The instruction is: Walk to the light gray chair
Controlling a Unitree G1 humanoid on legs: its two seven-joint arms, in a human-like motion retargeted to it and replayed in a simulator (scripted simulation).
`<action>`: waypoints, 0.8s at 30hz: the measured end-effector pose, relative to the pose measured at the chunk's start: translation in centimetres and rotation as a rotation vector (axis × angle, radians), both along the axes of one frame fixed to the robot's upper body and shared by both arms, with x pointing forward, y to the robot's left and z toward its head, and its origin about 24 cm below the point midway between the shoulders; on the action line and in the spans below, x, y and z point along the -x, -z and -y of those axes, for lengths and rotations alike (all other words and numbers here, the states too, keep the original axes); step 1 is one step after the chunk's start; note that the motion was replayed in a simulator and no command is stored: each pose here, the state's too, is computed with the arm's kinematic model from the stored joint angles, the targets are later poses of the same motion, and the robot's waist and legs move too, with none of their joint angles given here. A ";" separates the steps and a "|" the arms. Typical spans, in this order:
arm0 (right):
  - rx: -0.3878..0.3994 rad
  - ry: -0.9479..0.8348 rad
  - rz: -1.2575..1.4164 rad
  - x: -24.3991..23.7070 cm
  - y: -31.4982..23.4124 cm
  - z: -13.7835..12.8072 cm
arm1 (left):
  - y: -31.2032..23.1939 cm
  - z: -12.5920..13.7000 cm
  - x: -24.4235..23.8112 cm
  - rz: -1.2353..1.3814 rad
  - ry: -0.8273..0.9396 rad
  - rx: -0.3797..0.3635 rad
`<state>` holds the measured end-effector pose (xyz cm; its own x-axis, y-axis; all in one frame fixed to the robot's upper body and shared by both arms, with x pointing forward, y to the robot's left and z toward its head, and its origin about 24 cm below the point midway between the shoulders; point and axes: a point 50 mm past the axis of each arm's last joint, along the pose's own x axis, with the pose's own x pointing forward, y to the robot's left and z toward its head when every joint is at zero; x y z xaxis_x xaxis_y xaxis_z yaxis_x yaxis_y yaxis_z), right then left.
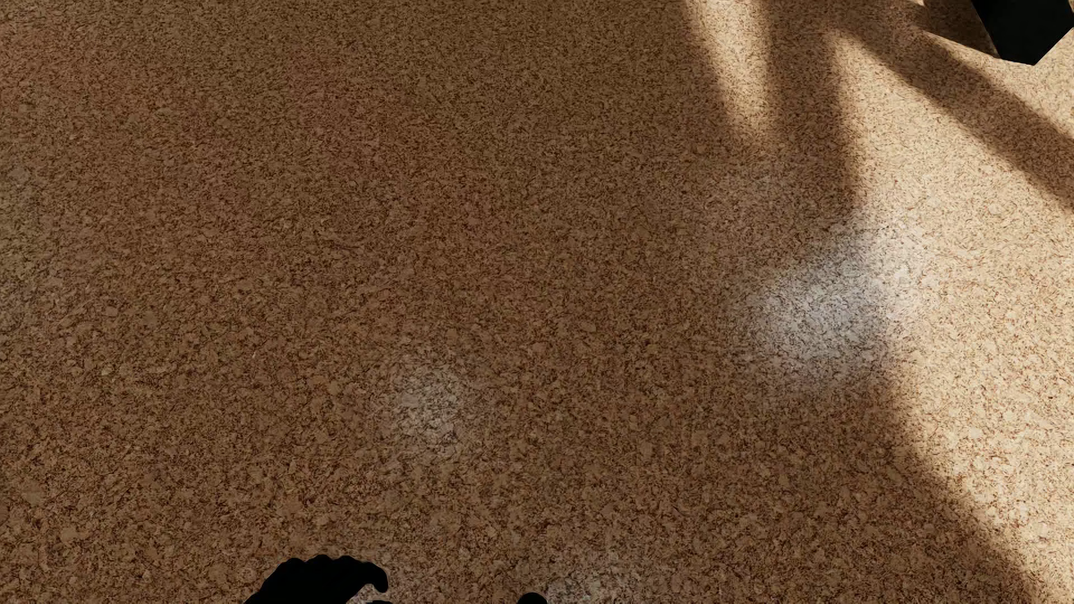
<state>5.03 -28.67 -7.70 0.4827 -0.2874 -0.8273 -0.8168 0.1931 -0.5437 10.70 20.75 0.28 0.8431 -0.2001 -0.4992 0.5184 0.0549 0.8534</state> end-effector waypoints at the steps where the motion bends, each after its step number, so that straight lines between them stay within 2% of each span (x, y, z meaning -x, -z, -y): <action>1: 0.130 0.014 0.042 -0.4 -0.4 1.3 | -0.1 -0.9 -1.1 -0.020 0.037 -0.111; 2: 0.246 0.033 0.118 -0.5 -0.4 1.4 | -0.6 -1.0 -3.2 0.024 0.226 -0.361; 3: 0.257 0.104 0.182 -0.2 0.3 0.4 | -0.9 0.7 -5.4 0.120 0.444 -0.610; 4: 0.149 0.229 0.171 1.0 1.5 -1.1 | -1.0 3.9 -7.2 0.215 0.517 -0.640; 5: -0.025 0.319 0.111 2.1 2.5 -2.9 | -1.5 7.7 -8.2 0.294 0.481 -0.420; 6: -0.183 0.329 0.035 2.7 3.0 -4.5 | -2.1 11.2 -8.7 0.311 0.433 -0.111; 7: -0.288 0.298 -0.020 2.9 3.0 -5.6 | -2.7 14.3 -8.6 0.279 0.408 0.212; 8: -0.357 0.259 -0.062 2.7 2.8 -6.3 | -3.3 16.7 -7.9 0.233 0.418 0.466; 9: -0.388 0.226 -0.076 2.0 2.4 -6.6 | -3.8 18.0 -7.2 0.185 0.438 0.618; 10: -0.390 0.203 -0.066 1.0 2.1 -6.5 | -3.9 18.4 -6.4 0.132 0.457 0.696; 11: -0.347 0.189 -0.041 0.0 1.9 -5.9 | -3.5 18.0 -5.7 0.087 0.448 0.719; 12: -0.273 0.177 -0.008 -0.8 1.9 -5.2 | -2.6 16.6 -5.3 0.033 0.402 0.693; 13: -0.160 0.144 0.018 -1.5 2.1 -4.4 | -1.3 14.4 -5.1 -0.013 0.314 0.635; 14: -0.020 0.057 -0.013 -2.0 2.6 -4.0 | 0.4 11.4 -5.3 -0.043 0.174 0.522; 15: 0.095 -0.091 -0.059 -3.3 3.0 -4.3 | 1.8 7.7 -5.6 -0.005 0.073 0.217; 16: 0.150 -0.234 -0.074 -5.0 3.2 -5.4 | 3.0 4.0 -5.4 0.020 0.059 -0.297; 17: 0.133 -0.269 -0.014 -7.0 2.9 -6.8 | 4.2 1.5 -4.6 -0.031 0.073 -0.745; 18: 0.047 -0.225 0.128 -9.2 2.0 -8.9 | 5.2 -2.1 -3.3 -0.120 -0.053 -0.910; 19: -0.058 -0.170 0.289 -10.5 0.7 -9.7 | 5.5 -2.8 -1.9 -0.165 -0.307 -0.838; 20: -0.182 -0.106 0.441 -12.1 -1.0 -10.5 | 5.6 -3.7 -0.7 -0.219 -0.622 -0.613; 21: -0.293 -0.099 0.572 -13.8 -3.0 -11.4 | 6.0 -5.3 1.1 -0.272 -0.889 -0.347; 22: -0.388 -0.132 0.678 -15.0 -5.0 -12.5 | 6.4 -6.8 2.7 -0.309 -1.051 -0.141; 23: -0.445 -0.189 0.762 -16.2 -7.0 -13.3 | 6.8 -7.9 3.8 -0.341 -1.106 -0.044; 24: -0.462 -0.254 0.823 -16.9 -8.8 -13.9 | 7.3 -8.9 4.6 -0.362 -1.108 -0.016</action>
